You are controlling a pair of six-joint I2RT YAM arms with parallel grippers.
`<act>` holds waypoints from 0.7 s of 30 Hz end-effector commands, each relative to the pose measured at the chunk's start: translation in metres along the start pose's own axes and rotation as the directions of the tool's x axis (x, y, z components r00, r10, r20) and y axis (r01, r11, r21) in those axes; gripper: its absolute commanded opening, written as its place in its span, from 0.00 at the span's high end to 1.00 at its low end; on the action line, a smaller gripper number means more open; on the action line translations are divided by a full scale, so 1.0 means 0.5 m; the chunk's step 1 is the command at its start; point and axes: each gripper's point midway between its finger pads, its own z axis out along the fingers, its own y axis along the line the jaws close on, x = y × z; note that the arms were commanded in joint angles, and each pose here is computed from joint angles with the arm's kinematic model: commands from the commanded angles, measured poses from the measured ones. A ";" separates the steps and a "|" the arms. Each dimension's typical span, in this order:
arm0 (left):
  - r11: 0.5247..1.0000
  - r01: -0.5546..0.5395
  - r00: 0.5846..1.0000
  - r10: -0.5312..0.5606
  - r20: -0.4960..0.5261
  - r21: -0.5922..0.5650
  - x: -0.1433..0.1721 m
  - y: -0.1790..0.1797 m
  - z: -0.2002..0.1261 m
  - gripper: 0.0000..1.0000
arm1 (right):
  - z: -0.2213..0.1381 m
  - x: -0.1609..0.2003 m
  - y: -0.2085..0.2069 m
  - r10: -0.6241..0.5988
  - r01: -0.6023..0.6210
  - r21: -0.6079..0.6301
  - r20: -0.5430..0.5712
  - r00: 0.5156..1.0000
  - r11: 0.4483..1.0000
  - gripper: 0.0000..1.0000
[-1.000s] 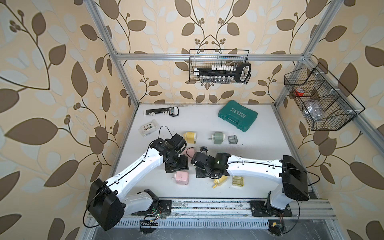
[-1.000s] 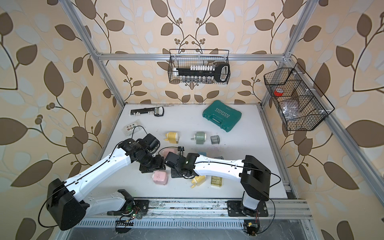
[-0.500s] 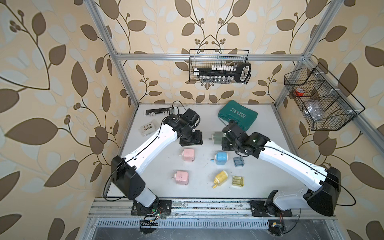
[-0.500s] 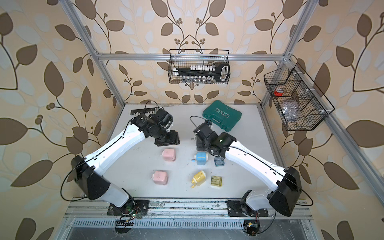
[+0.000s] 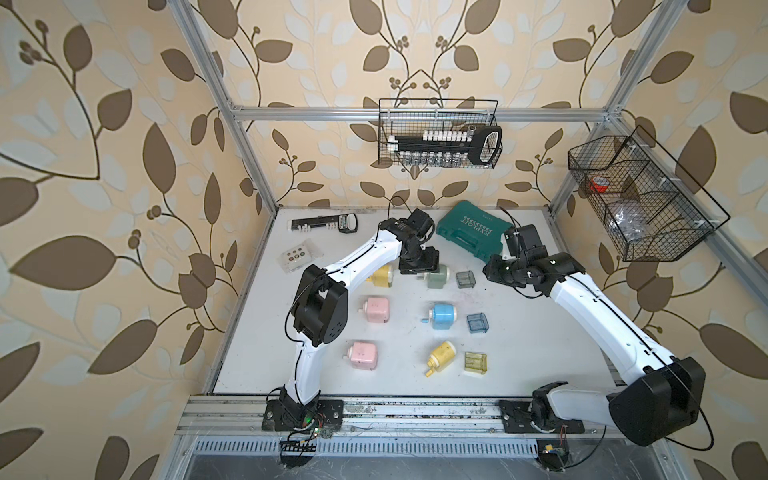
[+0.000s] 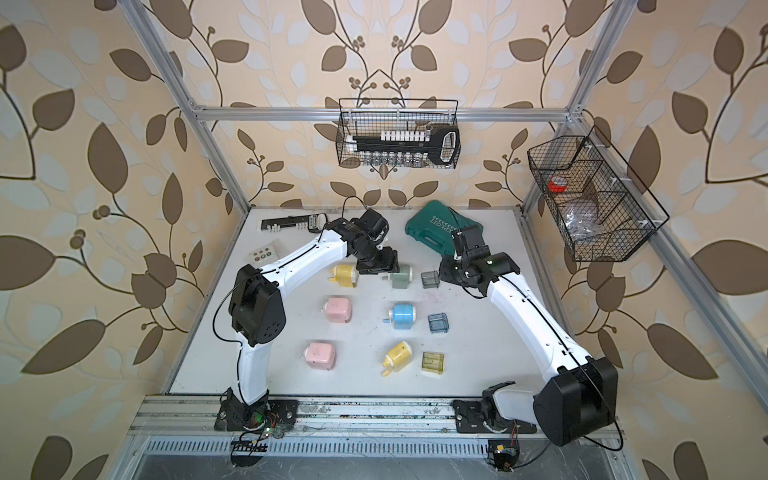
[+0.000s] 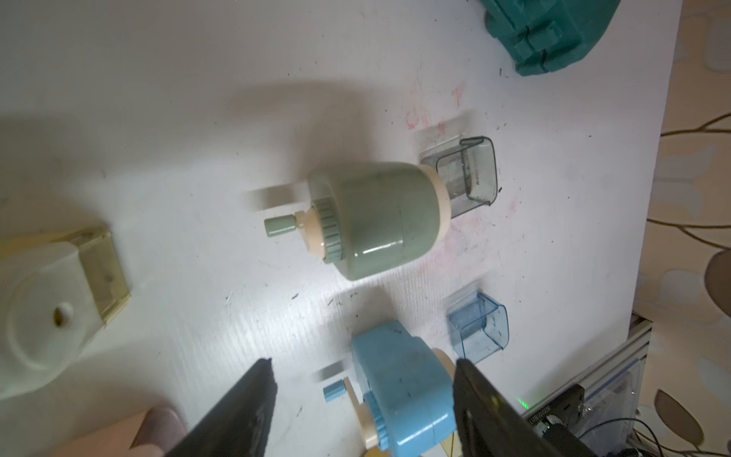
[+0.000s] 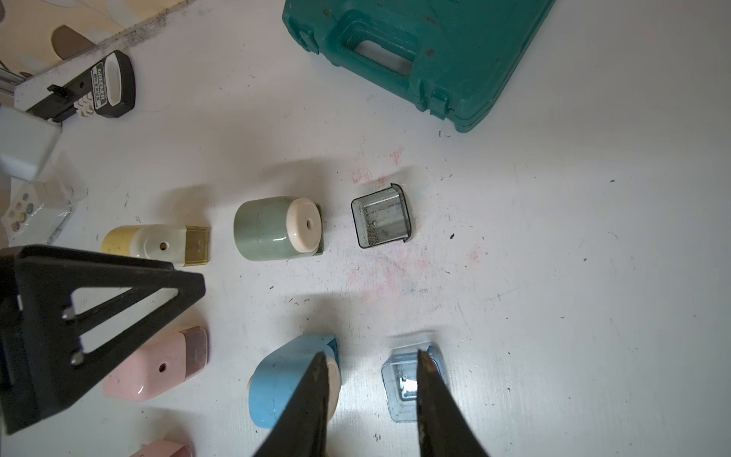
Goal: Put the tray back into the pencil sharpener
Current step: Pick up the container from the center of the board.
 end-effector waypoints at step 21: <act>0.993 0.036 0.995 -0.046 0.092 0.110 -0.047 0.011 0.062 0.29 | 0.047 -0.006 -0.010 0.011 -0.013 -0.035 -0.059 0.998 0.999 0.66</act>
